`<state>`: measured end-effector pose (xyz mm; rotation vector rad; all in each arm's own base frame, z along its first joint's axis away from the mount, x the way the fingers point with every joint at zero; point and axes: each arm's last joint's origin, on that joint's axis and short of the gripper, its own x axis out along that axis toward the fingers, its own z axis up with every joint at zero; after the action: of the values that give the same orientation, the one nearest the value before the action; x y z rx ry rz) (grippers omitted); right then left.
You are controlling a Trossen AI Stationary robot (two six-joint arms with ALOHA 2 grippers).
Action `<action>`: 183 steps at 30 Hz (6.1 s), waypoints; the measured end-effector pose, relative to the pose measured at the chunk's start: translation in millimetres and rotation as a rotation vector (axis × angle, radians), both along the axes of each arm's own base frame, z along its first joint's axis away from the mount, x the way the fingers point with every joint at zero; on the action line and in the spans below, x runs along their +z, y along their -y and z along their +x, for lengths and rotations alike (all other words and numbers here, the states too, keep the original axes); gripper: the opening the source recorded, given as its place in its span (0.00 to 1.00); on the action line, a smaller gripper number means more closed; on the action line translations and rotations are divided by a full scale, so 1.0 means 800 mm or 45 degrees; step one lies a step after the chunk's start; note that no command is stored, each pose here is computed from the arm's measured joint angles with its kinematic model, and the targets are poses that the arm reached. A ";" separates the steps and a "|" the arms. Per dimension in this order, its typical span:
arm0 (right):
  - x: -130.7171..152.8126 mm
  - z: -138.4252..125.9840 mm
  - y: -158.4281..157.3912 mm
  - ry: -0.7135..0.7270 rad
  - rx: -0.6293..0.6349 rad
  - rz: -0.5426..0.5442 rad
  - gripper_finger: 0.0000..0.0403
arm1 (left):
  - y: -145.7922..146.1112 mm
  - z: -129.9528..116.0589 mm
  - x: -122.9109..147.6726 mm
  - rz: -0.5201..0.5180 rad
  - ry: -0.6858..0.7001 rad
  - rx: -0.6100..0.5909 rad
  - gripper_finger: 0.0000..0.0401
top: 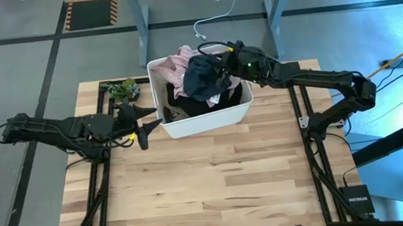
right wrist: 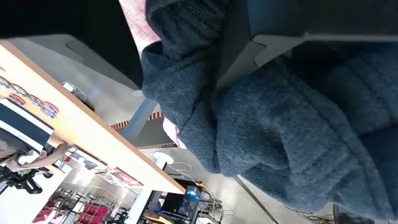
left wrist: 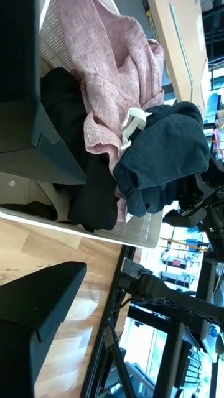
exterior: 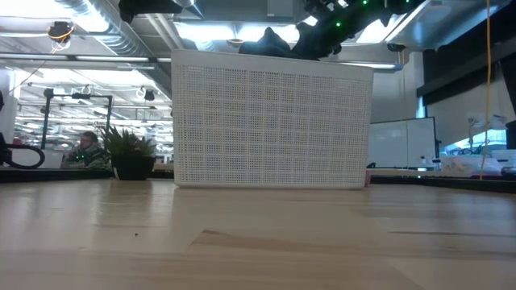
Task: Sort clothes
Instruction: Put the blue shorts into the white bin, then return to Home Position
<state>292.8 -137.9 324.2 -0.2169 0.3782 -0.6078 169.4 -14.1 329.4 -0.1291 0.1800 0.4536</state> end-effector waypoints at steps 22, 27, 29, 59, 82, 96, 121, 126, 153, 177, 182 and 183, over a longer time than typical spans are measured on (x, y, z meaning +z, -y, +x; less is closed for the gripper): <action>0.050 -0.042 -0.019 0.133 0.005 -0.075 0.67 | 0.000 0.000 -0.001 0.000 -0.006 0.000 0.52; 0.052 -0.048 -0.022 0.115 0.028 -0.065 0.67 | 0.000 0.000 -0.001 0.000 -0.006 0.000 0.52; 0.053 -0.050 -0.023 0.110 0.028 -0.063 0.67 | 0.000 0.000 -0.001 0.000 -0.006 0.000 0.52; 0.055 -0.050 -0.031 0.114 0.113 -0.048 0.67 | 0.000 0.000 0.000 0.008 -0.009 -0.002 0.52; 0.017 -0.033 -0.171 -0.278 0.610 0.112 0.67 | 0.000 0.000 0.000 0.012 -0.007 -0.003 0.52; -0.039 -0.035 -0.211 -0.359 0.793 0.205 0.67 | 0.013 0.023 -0.001 0.039 0.011 -0.368 0.52; -0.031 -0.064 -0.205 -0.246 0.721 0.247 0.67 | 0.011 0.022 0.000 0.110 0.002 -0.287 0.52; -0.032 -0.064 -0.205 -0.253 0.720 0.248 0.67 | 0.011 0.022 0.000 0.107 0.004 -0.286 0.52; -0.037 -0.120 -0.197 -0.088 0.677 0.263 0.67 | 0.003 -0.018 -0.015 0.107 0.126 -0.258 0.52; -0.042 -0.190 -0.184 0.152 0.533 0.272 0.67 | -0.008 -0.076 -0.076 -0.011 0.235 -0.243 0.52; -0.056 -0.208 -0.181 0.230 0.520 0.293 0.67 | -0.008 -0.080 -0.085 -0.018 0.246 -0.250 0.52; -0.058 -0.211 -0.181 0.243 0.522 0.294 0.67 | -0.008 -0.080 -0.088 -0.018 0.244 -0.254 0.52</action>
<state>124.2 6.9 277.6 -0.0113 0.2074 -0.1753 105.0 -7.4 258.9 -0.1660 0.0075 0.2396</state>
